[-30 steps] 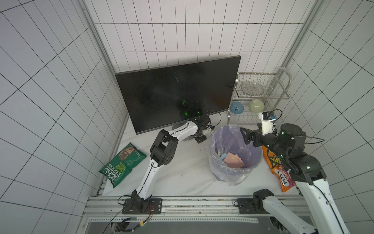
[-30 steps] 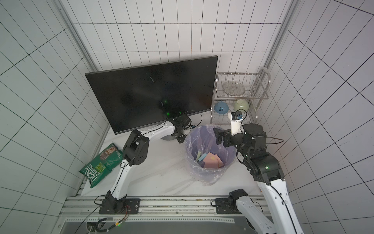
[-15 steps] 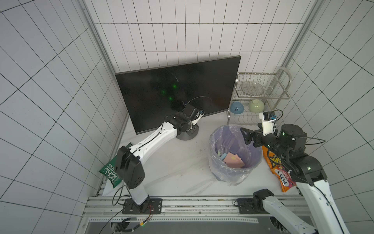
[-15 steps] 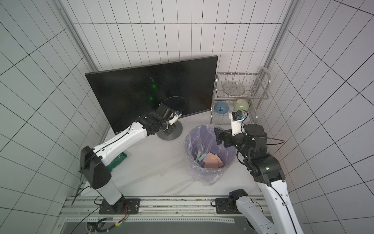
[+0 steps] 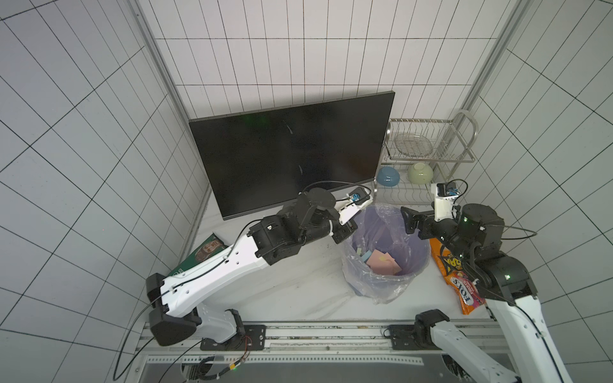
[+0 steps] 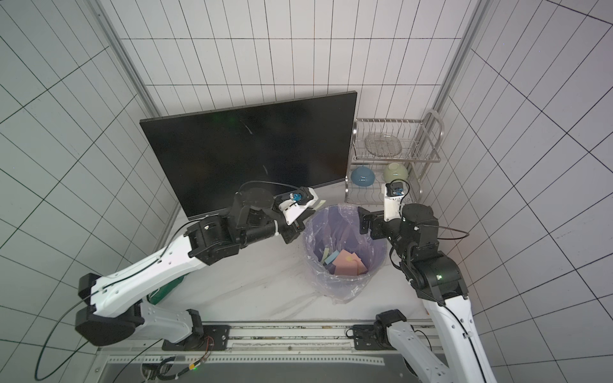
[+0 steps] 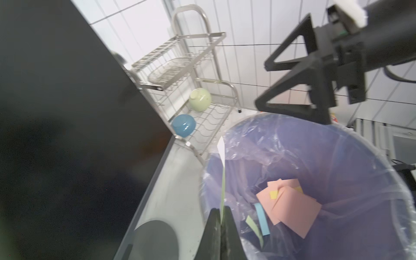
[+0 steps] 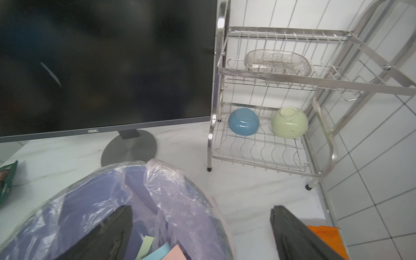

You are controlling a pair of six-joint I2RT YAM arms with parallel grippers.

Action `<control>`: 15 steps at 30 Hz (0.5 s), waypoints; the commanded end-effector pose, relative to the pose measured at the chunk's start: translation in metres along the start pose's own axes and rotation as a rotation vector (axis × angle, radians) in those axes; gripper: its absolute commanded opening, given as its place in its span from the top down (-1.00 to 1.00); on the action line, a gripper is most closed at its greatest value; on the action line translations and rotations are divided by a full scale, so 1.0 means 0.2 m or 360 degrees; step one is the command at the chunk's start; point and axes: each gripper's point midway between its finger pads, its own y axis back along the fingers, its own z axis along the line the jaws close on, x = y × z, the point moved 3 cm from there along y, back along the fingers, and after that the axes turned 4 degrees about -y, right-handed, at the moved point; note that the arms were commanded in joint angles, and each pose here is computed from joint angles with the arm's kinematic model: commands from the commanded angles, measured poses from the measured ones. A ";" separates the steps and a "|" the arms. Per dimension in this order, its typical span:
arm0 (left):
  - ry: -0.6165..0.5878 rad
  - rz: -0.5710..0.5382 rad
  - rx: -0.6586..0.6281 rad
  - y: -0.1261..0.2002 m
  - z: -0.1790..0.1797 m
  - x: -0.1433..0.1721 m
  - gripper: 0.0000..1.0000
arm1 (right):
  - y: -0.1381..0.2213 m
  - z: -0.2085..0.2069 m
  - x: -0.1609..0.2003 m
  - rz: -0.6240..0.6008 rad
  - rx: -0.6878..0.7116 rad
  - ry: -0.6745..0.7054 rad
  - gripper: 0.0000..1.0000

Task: Remove the sticky note from the monitor
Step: Pick up the sticky note from the center of the board, then place the sticky note in the trash bin.

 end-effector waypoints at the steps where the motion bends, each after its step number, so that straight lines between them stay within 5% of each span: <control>1: -0.0006 0.0051 0.0118 -0.11 -0.11 0.02 0.63 | 0.03 -0.10 -0.05 -0.0046 0.0192 0.0023 -0.97; 7: -0.0021 0.0022 0.0214 -0.16 -0.17 0.00 -0.23 | 0.02 -0.19 -0.12 -0.0085 0.0315 -0.0013 -0.97; 15: -0.0034 0.0010 0.0190 -0.10 -0.13 -0.01 -0.77 | -0.03 -0.34 -0.14 -0.0085 0.0389 -0.0163 -0.97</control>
